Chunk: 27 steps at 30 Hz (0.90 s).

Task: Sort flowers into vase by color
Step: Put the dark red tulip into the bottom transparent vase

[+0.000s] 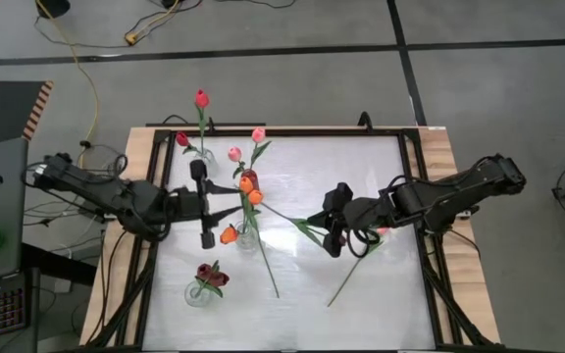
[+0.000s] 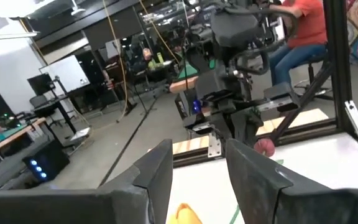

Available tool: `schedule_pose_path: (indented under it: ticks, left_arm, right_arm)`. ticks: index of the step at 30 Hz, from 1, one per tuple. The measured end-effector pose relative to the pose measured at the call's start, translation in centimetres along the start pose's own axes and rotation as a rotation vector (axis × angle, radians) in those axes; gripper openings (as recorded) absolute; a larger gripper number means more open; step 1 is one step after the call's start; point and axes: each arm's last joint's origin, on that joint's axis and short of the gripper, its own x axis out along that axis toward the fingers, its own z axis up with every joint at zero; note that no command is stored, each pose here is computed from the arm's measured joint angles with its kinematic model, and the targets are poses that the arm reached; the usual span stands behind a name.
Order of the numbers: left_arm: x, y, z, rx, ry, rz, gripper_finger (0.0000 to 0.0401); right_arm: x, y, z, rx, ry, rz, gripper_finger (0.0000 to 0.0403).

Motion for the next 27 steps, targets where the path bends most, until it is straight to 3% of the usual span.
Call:
schedule_pose_path:
  ticks: [14, 27]
  left_arm:
    - [4.9, -3.0, 0.5, 0.061, 0.084, -0.025, 0.0163]
    - [10.6, -6.8, 0.3, 0.242, 0.367, -0.091, 0.0163]
  right_arm:
    - [0.1, -0.1, 0.1, 0.002, -0.002, -0.004, 0.0023]
    - [0.1, -0.1, 0.1, 0.002, -0.002, -0.004, 0.0023]
